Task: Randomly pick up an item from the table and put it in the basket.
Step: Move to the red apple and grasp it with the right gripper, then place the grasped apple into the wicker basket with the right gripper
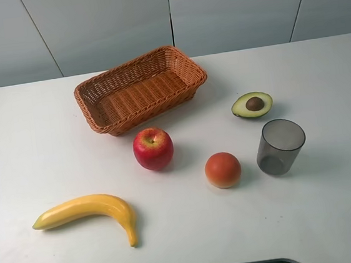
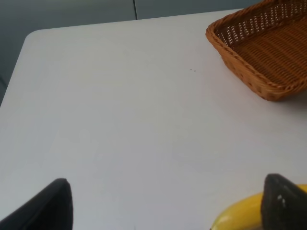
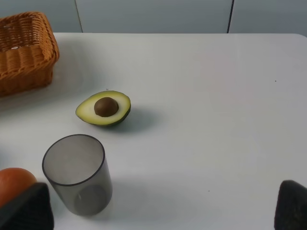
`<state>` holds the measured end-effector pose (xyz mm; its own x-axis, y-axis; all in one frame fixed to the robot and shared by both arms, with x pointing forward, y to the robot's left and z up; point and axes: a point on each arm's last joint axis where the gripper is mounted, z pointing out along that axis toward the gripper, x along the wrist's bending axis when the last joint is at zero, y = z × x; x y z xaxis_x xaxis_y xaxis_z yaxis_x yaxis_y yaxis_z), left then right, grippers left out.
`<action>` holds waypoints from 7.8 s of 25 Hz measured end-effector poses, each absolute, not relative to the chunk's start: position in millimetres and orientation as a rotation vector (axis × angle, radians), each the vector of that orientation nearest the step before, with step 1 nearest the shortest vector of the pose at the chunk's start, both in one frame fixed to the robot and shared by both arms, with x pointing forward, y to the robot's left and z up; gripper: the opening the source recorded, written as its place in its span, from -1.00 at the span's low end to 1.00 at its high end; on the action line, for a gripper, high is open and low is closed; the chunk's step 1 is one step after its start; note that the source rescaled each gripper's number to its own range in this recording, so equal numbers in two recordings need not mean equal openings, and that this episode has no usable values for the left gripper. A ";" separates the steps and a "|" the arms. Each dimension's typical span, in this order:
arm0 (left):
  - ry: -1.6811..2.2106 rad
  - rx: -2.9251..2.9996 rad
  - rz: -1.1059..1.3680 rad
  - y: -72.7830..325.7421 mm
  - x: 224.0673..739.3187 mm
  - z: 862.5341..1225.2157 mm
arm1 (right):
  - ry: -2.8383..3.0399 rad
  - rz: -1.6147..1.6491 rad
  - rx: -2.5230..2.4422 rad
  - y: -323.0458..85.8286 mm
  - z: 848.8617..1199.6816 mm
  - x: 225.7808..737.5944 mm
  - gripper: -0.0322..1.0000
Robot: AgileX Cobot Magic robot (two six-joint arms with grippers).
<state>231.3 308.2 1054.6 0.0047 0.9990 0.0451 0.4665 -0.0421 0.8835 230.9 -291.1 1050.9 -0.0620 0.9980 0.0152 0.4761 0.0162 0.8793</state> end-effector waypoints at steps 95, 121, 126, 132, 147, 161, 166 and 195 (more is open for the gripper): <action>1.541 1.592 0.978 308.2 231.3 1054.6 | 2.735 0.425 1.542 -31.5 975.6 491.5 0.99; 1.541 1.592 0.978 308.2 231.3 1054.6 | 2.442 0.455 1.869 19.8 927.3 520.9 0.99; 1.540 1.591 0.979 308.2 231.2 1054.6 | 2.434 0.470 1.879 21.8 925.5 521.3 0.99; 1.540 1.591 0.979 308.2 231.2 1054.6 | 2.443 0.406 1.883 21.4 913.9 521.2 0.99; 1.541 1.592 0.978 308.2 231.3 1054.6 | 2.460 0.313 1.890 23.4 887.1 519.3 0.99; 1.541 1.592 0.978 308.2 231.3 1054.6 | 2.461 0.295 1.892 22.9 886.6 518.9 -0.94; 1.541 1.592 0.978 308.2 231.3 1054.6 | 2.461 0.295 1.892 22.9 886.6 518.9 -0.94; 1.541 1.592 0.978 308.2 231.3 1054.6 | 2.341 0.980 1.459 -2.3 1008.7 572.2 -0.94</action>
